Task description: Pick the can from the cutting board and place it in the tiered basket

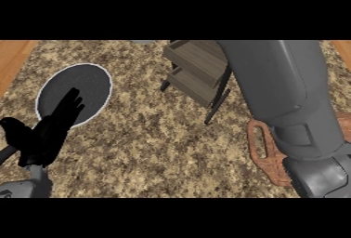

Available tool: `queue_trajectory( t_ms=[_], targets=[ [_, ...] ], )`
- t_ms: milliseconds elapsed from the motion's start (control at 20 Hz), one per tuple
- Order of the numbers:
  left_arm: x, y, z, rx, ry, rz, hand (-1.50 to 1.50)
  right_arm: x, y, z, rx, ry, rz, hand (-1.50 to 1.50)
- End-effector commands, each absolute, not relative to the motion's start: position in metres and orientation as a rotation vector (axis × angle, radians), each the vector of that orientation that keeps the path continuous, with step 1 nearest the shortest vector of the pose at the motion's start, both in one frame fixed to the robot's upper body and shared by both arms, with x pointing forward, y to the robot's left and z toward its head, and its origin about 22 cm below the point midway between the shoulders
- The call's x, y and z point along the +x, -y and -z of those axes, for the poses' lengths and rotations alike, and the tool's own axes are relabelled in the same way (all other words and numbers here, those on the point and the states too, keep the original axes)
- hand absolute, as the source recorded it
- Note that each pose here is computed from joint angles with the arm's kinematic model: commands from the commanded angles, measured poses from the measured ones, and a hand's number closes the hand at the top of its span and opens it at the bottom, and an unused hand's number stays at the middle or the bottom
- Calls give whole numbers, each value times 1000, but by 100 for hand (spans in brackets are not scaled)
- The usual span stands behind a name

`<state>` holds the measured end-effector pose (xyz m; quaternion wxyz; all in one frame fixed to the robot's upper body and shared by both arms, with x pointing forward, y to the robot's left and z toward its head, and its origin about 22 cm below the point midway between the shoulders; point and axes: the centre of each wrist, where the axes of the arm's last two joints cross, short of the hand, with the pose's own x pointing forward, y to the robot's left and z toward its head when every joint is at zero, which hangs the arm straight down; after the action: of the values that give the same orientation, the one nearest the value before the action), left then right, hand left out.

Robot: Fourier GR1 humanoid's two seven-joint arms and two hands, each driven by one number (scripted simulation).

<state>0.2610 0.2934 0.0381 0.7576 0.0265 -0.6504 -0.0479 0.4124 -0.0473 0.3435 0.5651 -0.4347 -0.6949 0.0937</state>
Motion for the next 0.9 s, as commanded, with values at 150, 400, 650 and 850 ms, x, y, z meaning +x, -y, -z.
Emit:
queue_trajectory(
  t_ms=[150,400,650,850],
  targets=[
    [258,-284,-26,51,1427,103,0,407,67,-368,-841,1717,92,-150],
    [261,-297,-33,80,1417,82,0,400,85,-384,-723,1742,330,-150],
    [254,-289,-31,95,1415,97,0,383,142,-400,-809,1787,456,-150],
    [243,-295,-32,82,1391,70,0,357,168,-408,-835,1770,554,-150]
  ],
)
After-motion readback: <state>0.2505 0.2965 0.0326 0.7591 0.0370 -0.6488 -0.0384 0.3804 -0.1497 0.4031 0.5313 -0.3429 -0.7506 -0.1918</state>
